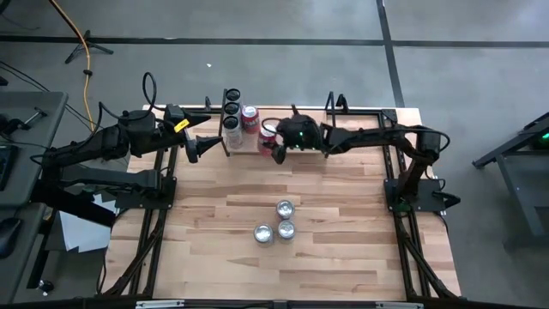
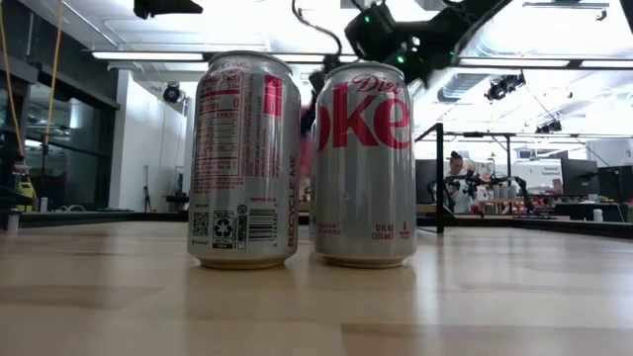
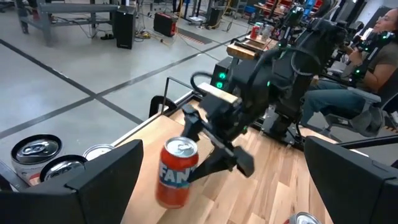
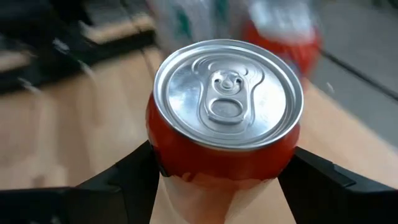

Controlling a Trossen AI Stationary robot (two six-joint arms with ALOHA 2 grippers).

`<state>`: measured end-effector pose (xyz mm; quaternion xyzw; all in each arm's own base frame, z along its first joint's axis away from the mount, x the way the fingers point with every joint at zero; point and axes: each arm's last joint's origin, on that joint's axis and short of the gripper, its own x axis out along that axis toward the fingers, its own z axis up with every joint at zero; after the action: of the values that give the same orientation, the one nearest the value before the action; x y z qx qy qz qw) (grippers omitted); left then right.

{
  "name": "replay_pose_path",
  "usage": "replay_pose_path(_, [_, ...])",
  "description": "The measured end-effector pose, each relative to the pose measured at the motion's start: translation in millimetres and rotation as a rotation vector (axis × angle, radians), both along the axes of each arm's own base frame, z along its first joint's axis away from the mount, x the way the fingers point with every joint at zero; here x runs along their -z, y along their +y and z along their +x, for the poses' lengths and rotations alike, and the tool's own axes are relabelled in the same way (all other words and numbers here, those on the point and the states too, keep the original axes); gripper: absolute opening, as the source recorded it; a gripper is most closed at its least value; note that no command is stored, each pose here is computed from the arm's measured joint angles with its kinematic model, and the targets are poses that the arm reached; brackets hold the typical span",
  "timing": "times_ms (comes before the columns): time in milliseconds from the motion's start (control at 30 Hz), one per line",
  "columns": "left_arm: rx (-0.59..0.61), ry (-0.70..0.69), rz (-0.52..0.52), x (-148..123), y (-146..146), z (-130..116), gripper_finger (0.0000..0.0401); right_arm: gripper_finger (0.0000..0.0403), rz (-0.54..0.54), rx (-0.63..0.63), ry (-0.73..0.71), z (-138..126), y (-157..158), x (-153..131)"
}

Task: Place canned beverage on shelf
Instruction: Put the orange soda can aligned with the other orange soda can on the shelf

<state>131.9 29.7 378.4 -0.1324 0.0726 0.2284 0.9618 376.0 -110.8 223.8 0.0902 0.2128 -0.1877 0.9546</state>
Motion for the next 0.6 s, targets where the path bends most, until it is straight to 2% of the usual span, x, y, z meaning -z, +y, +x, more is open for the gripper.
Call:
replay_pose_path(100, [0.000,0.000,0.000,0,0,0,0.0400,0.0264,-0.030,-0.063,-0.029,9,-10,-9])
replay_pose_path(333, [0.000,-0.001,0.000,0,0,0,0.0400,0.0264,-0.102,-0.155,0.055,22,-29,1])
replay_pose_path(467, [0.000,-0.001,0.000,0,0,0,0.0400,0.0266,-0.091,-0.191,0.108,31,-34,17])
replay_pose_path(600, [0.001,-0.001,0.000,0,0,0,0.0400,0.0268,-0.149,-0.221,0.080,41,-37,10])
